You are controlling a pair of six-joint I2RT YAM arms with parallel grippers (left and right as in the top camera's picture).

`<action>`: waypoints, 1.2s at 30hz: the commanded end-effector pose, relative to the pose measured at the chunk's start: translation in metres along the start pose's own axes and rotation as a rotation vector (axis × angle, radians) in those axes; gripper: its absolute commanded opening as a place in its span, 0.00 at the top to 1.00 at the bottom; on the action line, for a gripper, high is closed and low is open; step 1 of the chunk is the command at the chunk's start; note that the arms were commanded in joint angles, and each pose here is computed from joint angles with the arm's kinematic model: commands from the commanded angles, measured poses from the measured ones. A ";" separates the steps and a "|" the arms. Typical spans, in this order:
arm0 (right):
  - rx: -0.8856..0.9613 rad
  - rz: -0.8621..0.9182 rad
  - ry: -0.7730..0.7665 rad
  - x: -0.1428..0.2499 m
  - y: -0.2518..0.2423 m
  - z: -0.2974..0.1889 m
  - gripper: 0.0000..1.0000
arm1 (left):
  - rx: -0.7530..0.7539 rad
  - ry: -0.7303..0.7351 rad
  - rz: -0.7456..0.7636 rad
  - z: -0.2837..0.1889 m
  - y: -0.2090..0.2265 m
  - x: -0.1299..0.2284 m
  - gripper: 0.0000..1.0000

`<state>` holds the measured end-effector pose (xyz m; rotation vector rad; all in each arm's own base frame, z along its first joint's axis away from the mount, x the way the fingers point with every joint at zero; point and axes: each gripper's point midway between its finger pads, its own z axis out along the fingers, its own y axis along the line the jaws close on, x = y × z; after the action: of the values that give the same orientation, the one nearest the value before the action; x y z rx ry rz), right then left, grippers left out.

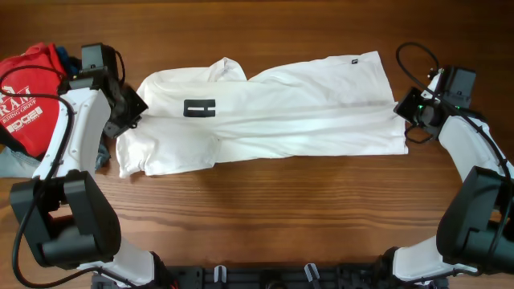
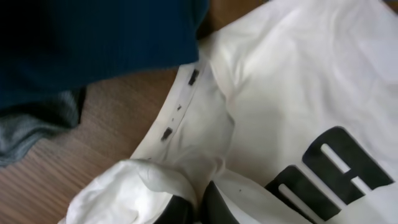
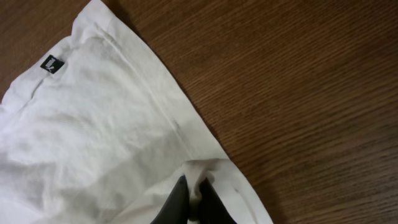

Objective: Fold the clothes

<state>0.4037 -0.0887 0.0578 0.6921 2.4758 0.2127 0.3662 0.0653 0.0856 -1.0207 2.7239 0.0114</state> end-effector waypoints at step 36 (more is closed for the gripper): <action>0.090 0.049 0.056 0.018 -0.006 0.030 0.96 | 0.070 0.113 0.757 0.049 -0.105 0.163 0.58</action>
<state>0.4003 -0.0839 0.0223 0.7860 2.5412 0.1406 0.3317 -0.1216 0.0295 0.0413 2.9588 -0.0794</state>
